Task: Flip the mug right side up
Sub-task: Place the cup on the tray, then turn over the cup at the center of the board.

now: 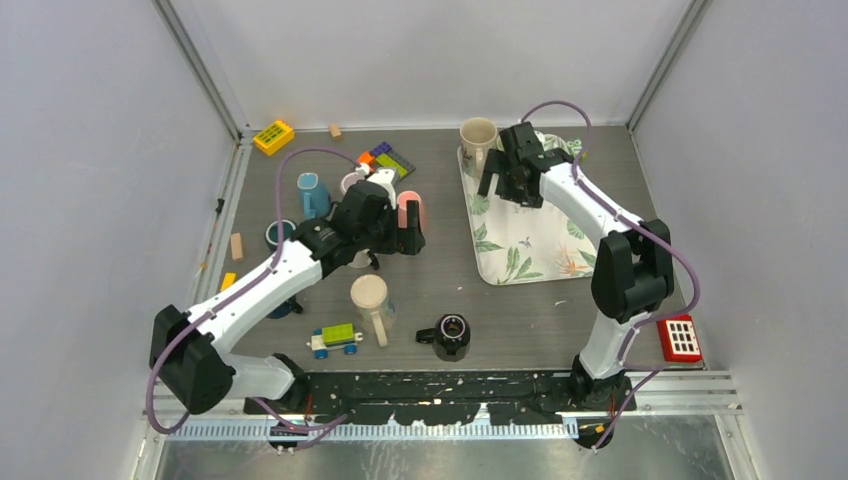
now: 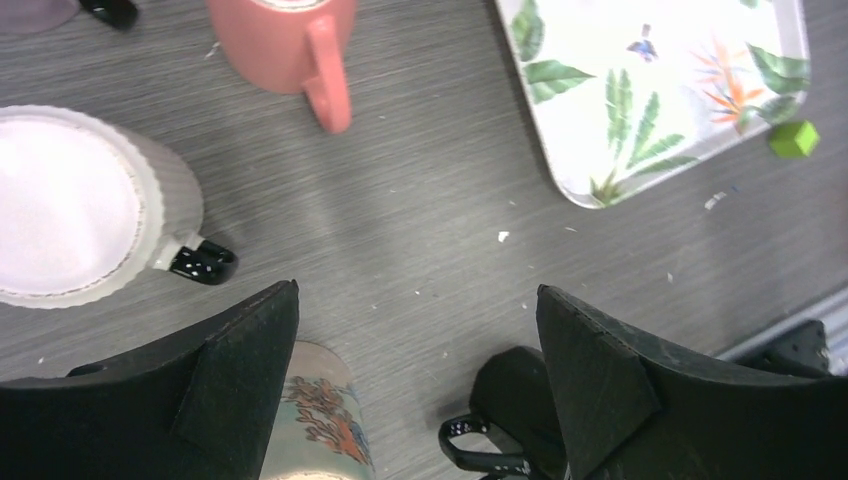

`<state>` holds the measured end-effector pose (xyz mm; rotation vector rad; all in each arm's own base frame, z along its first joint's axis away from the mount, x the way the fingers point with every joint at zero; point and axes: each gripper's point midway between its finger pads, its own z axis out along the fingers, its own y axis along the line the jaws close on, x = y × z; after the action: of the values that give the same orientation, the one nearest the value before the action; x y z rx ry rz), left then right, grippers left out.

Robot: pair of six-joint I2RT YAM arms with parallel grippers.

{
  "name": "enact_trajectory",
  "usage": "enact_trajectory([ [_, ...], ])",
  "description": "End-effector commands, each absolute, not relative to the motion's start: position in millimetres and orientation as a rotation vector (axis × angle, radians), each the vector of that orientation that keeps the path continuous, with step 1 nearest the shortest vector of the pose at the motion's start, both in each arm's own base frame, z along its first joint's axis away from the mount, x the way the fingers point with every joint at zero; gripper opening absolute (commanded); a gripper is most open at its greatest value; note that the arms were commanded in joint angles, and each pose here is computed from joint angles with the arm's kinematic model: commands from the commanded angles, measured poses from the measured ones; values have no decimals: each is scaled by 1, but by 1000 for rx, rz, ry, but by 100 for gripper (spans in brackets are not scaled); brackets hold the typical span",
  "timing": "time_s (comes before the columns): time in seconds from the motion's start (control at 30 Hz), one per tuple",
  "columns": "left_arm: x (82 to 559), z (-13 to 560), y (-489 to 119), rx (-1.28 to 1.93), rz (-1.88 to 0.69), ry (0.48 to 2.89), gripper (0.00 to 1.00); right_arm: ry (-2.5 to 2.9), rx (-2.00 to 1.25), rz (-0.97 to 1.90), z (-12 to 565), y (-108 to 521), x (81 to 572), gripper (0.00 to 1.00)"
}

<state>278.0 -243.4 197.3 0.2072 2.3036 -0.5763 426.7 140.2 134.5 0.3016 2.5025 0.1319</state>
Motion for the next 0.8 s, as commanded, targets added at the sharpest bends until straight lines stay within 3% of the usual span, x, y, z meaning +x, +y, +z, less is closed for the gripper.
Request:
enact_trajectory([
  [0.0, 299, 195, -227, 67, -430, 2290, 90, 2387, 366, 199, 159, 143, 428, 100],
  [0.77, 337, 118, -215, -56, -159, 2439, 99, 2360, 307, 307, 172, 147, 400, 100],
])
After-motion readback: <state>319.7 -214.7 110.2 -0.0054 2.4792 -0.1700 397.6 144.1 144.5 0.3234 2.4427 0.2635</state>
